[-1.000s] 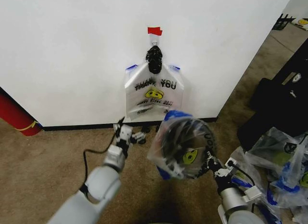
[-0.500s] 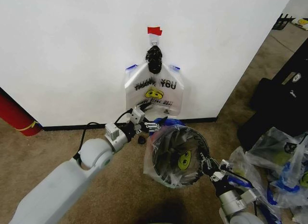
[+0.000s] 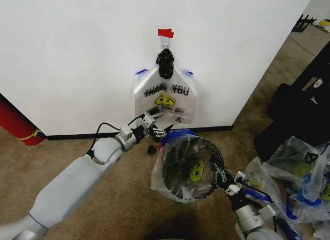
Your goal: Pick up the garbage bag from the wall and place it over the trash bin.
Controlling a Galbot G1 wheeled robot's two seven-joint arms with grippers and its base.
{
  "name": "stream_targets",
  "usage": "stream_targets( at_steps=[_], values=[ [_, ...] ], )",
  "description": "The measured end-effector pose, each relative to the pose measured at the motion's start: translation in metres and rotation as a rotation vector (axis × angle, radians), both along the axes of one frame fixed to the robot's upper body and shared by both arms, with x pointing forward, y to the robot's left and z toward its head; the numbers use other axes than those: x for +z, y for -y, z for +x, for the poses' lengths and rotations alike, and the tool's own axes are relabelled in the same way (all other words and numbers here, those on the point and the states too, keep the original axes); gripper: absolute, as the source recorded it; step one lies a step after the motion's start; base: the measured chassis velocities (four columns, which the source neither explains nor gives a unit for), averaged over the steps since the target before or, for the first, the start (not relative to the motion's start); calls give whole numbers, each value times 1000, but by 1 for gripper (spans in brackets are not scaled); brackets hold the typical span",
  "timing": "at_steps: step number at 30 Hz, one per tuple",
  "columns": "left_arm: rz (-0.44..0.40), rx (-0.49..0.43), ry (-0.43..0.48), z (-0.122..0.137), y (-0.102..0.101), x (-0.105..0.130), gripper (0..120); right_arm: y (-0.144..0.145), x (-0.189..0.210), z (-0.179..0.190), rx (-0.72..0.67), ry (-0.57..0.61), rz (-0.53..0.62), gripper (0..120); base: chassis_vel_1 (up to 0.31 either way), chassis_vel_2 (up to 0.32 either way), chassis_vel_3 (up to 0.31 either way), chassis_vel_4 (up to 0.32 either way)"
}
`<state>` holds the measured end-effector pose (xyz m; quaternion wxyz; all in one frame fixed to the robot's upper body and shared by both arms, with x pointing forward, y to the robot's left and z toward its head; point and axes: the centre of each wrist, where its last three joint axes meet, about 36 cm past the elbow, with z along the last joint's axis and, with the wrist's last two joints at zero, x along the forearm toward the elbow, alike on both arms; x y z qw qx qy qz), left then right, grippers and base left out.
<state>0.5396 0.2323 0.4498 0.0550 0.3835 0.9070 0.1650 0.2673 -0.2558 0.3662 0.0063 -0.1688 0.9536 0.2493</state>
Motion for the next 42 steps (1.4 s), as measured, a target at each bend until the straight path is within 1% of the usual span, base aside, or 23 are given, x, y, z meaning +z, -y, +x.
stream_targets(
  at_steps=[4,6,7,8,9,10,12,14,15,18,20,21,23,25,27,29,30,32,33,35,36,39,42],
  values=[
    [-83,82,72,2,10,-2,100,-4,0,0,-6,-1,16,0,0,0,0,0],
    [-177,114,111,-12,24,11,100,-7,-3,2,-16,-6,27,0,0,0,0,0],
    [-177,114,111,-12,24,11,100,-7,-3,2,-16,-6,27,0,0,0,0,0],
    [-223,99,121,-28,32,21,100,-8,-6,3,-20,-12,30,0,0,0,0,0],
    [-223,99,121,-28,32,21,100,-8,-6,3,-20,-12,30,0,0,0,0,0],
    [-252,70,134,-52,40,30,100,-9,-9,5,-24,-17,35,0,0,0,0,0],
    [-255,53,161,-76,44,36,100,-12,-10,8,-43,-20,47,0,0,0,0,0],
    [-258,75,196,-96,49,40,100,-15,-10,11,-82,-25,67,0,0,0,0,0],
    [-258,75,196,-96,49,40,100,-15,-10,11,-82,-25,67,0,0,0,0,0],
    [-305,140,225,-132,57,53,100,-17,-8,18,-167,-47,117,0,0,0,0,0],
    [-353,159,186,-165,65,63,100,-17,-7,22,-214,-57,135,0,0,0,0,0],
    [-372,161,126,-189,71,67,100,-17,-7,23,-234,-56,139,0,0,0,0,0],
    [-375,162,102,-197,73,67,100,-17,-7,24,-240,-55,140,0,0,0,0,0],
    [-379,161,-3,-225,81,67,100,-19,-7,25,-254,-50,143,0,0,0,0,0],
    [-381,168,-197,-253,94,64,92,-24,-6,26,-264,-31,148,0,0,0,0,0],
    [-381,195,-279,-255,105,61,84,-28,-5,24,-265,-19,138,0,0,0,0,0],
    [-381,195,-279,-255,105,61,84,-28,-5,24,-265,-19,138,0,0,0,0,0],
    [-364,227,-328,-250,115,58,74,-28,-5,22,-263,-15,129,0,0,0,0,0],
    [-355,234,-341,-249,118,58,73,-28,-5,22,-262,-14,127,0,0,0,0,0],
    [-294,265,-387,-243,125,62,63,-28,-4,21,-261,-12,123,0,0,0,0,0],
    [-294,265,-387,-243,125,62,63,-28,-4,21,-261,-12,123,0,0,0,0,0],
    [-217,285,-407,-240,130,67,49,-28,-4,21,-261,-11,119,0,0,0,0,0],
    [-172,285,-416,-244,136,71,37,-30,-4,21,-260,-12,119,0,0,0,0,0]
  ],
)
